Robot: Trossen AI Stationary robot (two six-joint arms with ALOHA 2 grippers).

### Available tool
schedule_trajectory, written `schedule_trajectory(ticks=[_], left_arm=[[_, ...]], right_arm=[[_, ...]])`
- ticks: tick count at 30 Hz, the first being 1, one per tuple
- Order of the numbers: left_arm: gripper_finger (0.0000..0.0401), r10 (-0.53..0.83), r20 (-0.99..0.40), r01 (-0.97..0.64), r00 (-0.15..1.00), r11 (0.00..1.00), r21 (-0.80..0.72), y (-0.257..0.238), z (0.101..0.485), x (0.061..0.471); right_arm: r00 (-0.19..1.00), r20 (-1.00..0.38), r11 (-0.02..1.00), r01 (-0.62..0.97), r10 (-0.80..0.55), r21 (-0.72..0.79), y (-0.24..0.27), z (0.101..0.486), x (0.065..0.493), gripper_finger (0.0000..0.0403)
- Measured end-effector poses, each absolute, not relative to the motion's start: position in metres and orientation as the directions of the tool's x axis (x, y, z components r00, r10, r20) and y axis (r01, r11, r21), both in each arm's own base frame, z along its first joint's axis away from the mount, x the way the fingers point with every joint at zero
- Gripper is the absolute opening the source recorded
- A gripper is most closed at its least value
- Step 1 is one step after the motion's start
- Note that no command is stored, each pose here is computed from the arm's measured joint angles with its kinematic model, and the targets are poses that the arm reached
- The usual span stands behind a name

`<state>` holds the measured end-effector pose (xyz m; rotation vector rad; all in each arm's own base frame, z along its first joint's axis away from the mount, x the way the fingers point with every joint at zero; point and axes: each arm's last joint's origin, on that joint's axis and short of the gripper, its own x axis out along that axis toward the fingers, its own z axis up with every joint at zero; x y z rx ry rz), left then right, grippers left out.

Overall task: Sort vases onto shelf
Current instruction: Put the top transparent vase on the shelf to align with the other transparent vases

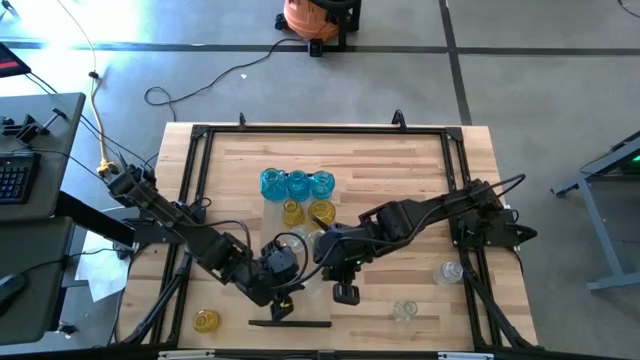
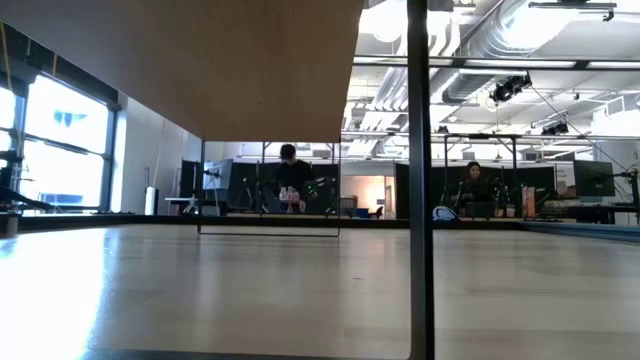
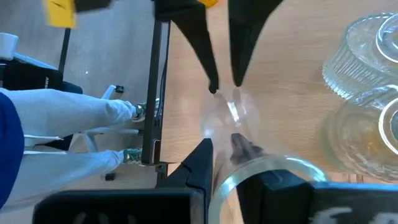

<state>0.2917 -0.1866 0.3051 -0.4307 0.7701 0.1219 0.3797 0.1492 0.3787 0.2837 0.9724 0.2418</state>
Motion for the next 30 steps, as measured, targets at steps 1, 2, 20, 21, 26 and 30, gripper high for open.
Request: schedule_trajectory(ticks=[1,2,20,21,26,30], left_arm=[[0.0074,-0.046,-0.698,-0.269,0.714,0.903,-0.334,-0.186,0.303,0.292],[0.0074,-0.043,-0.700,-0.275,0.712,0.901,-0.335,-0.186,0.301,0.292],[0.0074,-0.059,-0.708,-0.268,0.704,0.900,-0.342,-0.187,0.294,0.291],[0.0074,-0.059,-0.708,-0.269,0.703,0.901,-0.342,-0.187,0.294,0.291],[0.0074,-0.042,-0.716,-0.280,0.697,0.903,-0.326,-0.185,0.293,0.291],[0.0074,-0.028,-0.720,-0.288,0.693,0.905,-0.312,-0.184,0.292,0.290]], right_arm=[[0.542,-0.774,0.936,-0.076,0.327,0.343,0.149,0.379,0.380,0.0042],[0.543,-0.773,0.936,-0.079,0.328,0.342,0.149,0.379,0.380,0.0052],[0.570,-0.739,0.927,-0.123,0.359,0.355,0.151,0.382,0.383,0.0110],[0.571,-0.739,0.927,-0.123,0.359,0.355,0.151,0.382,0.383,0.0110],[0.580,-0.730,0.925,-0.127,0.361,0.357,0.151,0.383,0.384,0.0110],[0.606,-0.704,0.922,-0.146,0.371,0.360,0.153,0.386,0.386,0.0110]])
